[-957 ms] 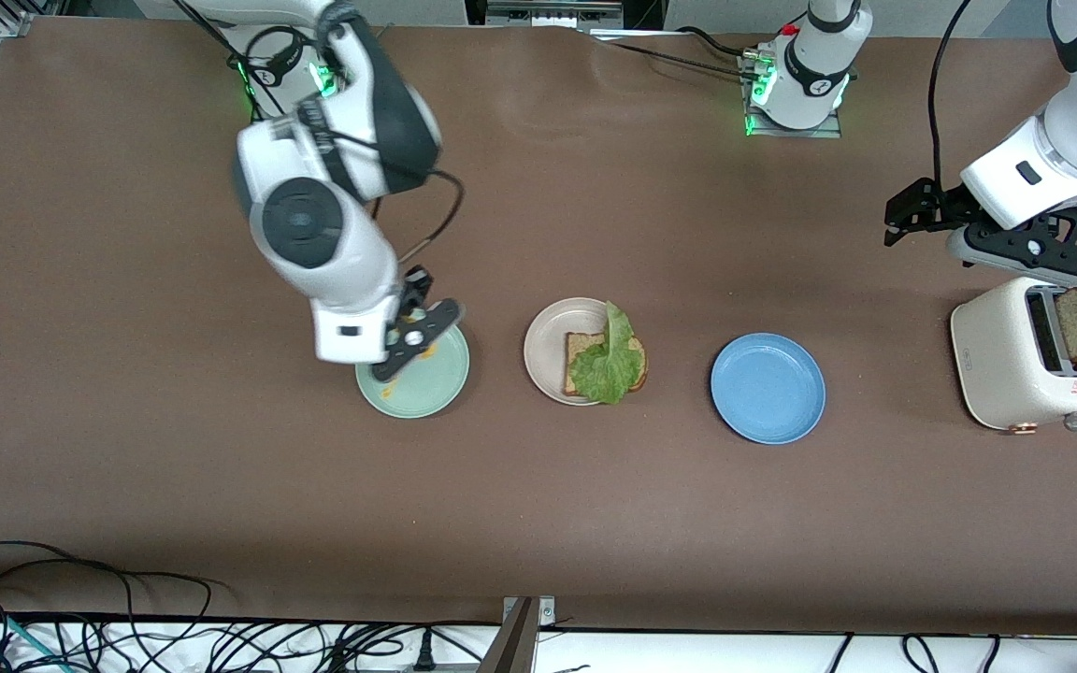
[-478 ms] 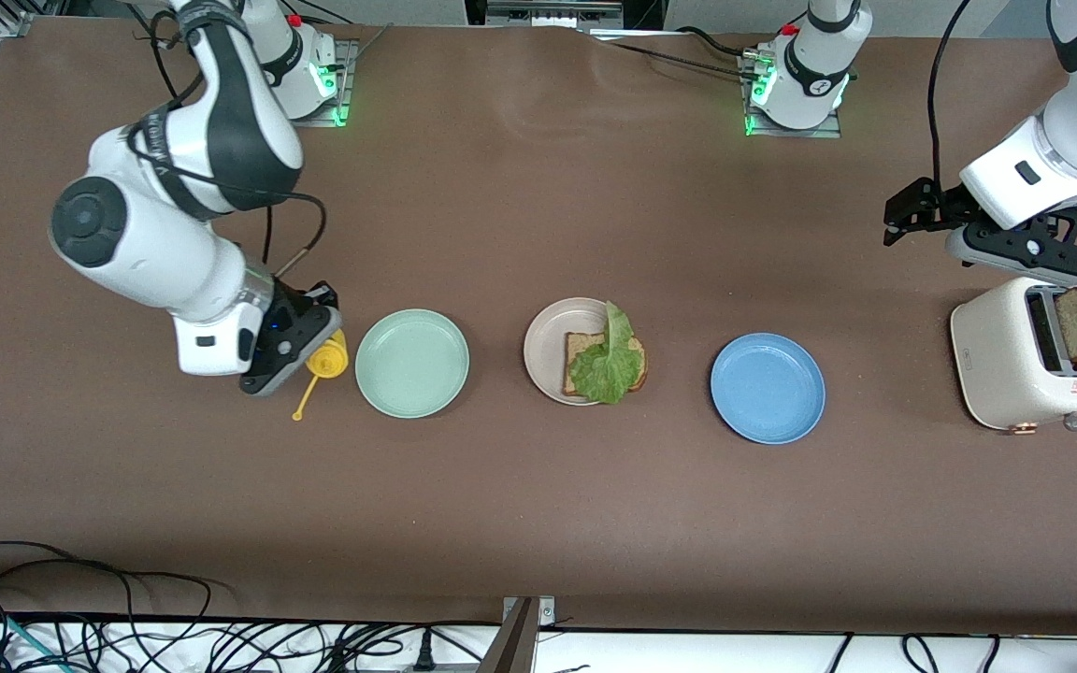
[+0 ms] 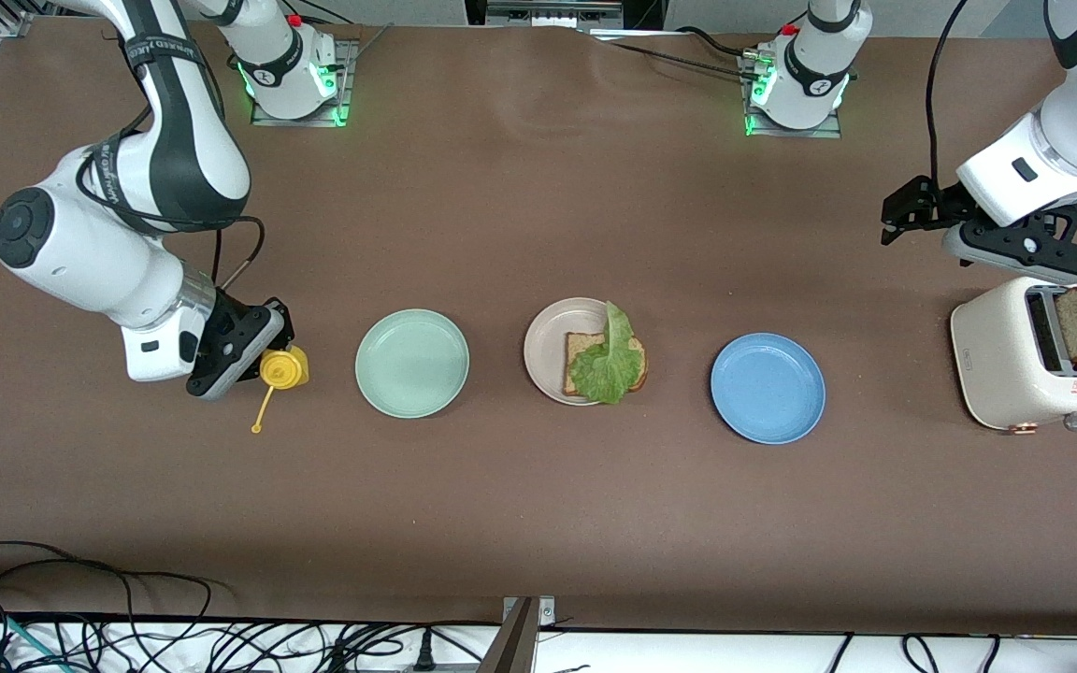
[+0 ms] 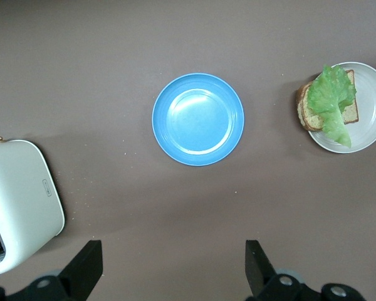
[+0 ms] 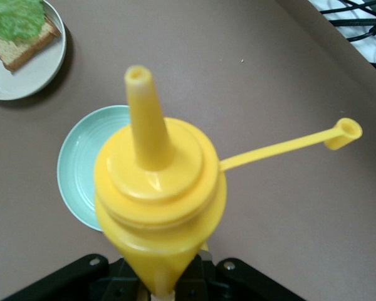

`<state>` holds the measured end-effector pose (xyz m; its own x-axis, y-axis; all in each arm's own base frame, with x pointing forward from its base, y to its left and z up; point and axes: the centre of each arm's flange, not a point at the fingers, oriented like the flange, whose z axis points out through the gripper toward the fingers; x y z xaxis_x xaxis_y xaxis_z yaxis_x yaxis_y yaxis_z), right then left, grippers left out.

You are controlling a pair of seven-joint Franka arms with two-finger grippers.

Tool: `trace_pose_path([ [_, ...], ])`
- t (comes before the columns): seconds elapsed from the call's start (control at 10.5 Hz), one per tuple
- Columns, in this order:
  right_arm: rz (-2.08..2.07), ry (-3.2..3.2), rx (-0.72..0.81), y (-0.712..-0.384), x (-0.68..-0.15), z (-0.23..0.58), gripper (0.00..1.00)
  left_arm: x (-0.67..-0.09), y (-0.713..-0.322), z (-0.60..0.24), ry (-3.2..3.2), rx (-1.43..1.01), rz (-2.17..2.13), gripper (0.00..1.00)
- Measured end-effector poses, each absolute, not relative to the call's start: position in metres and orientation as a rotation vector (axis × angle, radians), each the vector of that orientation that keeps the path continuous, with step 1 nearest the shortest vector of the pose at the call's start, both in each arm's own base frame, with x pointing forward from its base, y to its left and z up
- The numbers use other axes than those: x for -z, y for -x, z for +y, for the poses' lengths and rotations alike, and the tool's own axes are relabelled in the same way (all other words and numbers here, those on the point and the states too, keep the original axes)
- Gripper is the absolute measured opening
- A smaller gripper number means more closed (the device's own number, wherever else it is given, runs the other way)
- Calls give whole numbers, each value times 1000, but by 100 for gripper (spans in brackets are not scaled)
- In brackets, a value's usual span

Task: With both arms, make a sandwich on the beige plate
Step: 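Carry the yellow bottle past the green plate with the right gripper, then lower the bottle onto the table and open the right gripper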

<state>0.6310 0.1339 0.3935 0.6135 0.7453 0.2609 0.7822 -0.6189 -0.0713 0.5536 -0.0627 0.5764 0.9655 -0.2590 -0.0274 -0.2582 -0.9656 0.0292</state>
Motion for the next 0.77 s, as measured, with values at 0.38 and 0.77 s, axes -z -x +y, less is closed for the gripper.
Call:
trace_pose_path([
  [0.38,-1335,2613,384,-617,-378,117,12,-577,-554,-63,-3089,48,-407,100],
  [0.77,-1377,2515,472,-619,-346,91,12,-577,-554,-63,-3089,47,-407,100],
])
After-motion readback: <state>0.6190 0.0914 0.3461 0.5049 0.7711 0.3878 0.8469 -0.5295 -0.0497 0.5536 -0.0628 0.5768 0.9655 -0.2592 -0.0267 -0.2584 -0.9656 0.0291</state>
